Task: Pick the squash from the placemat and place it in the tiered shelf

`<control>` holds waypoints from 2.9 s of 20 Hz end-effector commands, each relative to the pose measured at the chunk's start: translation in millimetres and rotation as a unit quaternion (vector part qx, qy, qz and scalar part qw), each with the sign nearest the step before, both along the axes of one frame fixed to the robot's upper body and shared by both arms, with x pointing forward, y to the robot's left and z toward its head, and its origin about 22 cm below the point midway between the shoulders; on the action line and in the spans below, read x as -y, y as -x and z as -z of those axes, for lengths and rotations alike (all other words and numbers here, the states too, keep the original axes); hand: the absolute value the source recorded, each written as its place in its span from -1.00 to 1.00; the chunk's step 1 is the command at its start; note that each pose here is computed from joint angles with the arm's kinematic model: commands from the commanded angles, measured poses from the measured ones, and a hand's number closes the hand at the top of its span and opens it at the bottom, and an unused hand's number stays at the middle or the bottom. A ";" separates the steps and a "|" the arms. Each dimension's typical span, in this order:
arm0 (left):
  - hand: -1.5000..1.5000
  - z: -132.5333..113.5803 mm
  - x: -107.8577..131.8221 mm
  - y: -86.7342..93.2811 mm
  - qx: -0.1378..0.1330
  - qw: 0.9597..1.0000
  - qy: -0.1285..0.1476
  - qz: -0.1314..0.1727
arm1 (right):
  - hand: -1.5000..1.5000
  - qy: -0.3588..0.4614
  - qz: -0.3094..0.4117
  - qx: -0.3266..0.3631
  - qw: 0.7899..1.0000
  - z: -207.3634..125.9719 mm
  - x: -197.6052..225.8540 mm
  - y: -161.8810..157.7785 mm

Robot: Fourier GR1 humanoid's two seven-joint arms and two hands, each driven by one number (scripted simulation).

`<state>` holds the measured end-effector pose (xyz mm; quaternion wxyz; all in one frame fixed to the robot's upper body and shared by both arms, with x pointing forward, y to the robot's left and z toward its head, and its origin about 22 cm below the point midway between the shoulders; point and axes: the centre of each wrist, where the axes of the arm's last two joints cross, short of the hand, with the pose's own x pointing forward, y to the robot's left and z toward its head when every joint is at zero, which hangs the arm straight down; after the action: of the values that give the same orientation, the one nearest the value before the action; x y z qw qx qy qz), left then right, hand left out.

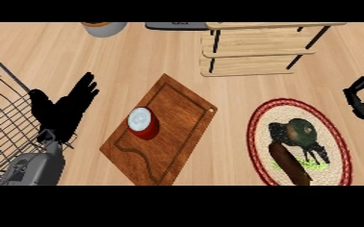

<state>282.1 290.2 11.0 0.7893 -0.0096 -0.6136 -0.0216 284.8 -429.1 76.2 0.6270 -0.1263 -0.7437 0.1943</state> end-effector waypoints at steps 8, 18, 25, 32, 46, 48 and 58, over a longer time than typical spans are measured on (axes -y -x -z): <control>0.00 28.6 -1.9 17.4 -0.086 0.996 -0.018 -0.029 | -1.00 -0.018 -0.183 -0.043 0.982 -3.0 75.6 17.1; 0.00 44.0 -2.0 29.1 -0.098 0.994 -0.020 -0.054 | -1.00 0.108 -0.282 -0.098 0.948 -51.7 73.0 2.5; 0.00 35.2 -12.5 28.0 -0.106 0.992 -0.016 -0.066 | -1.00 0.176 -0.235 -0.117 0.949 -43.6 24.1 -20.3; 0.00 52.4 -19.7 59.4 -0.101 0.993 -0.011 -0.068 | -1.00 0.242 -0.194 -0.137 0.941 -39.7 -23.5 -24.1; 0.00 46.3 9.0 41.2 -0.106 0.992 -0.020 -0.066 | -1.00 0.315 -0.174 -0.173 0.917 -9.6 -60.4 -8.6; 0.00 47.7 -1.8 40.5 -0.098 0.993 -0.021 -0.069 | -1.00 0.321 -0.163 -0.168 0.918 -3.4 -64.3 12.6; 0.00 24.6 -1.7 29.4 -0.097 0.992 -0.016 -0.073 | -1.00 0.340 -0.153 -0.162 0.914 16.2 -85.7 8.2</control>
<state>248.4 292.3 -25.7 0.8470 0.0476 -0.5290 0.0235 278.1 -363.9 61.4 0.6226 -0.1767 -0.5295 0.5484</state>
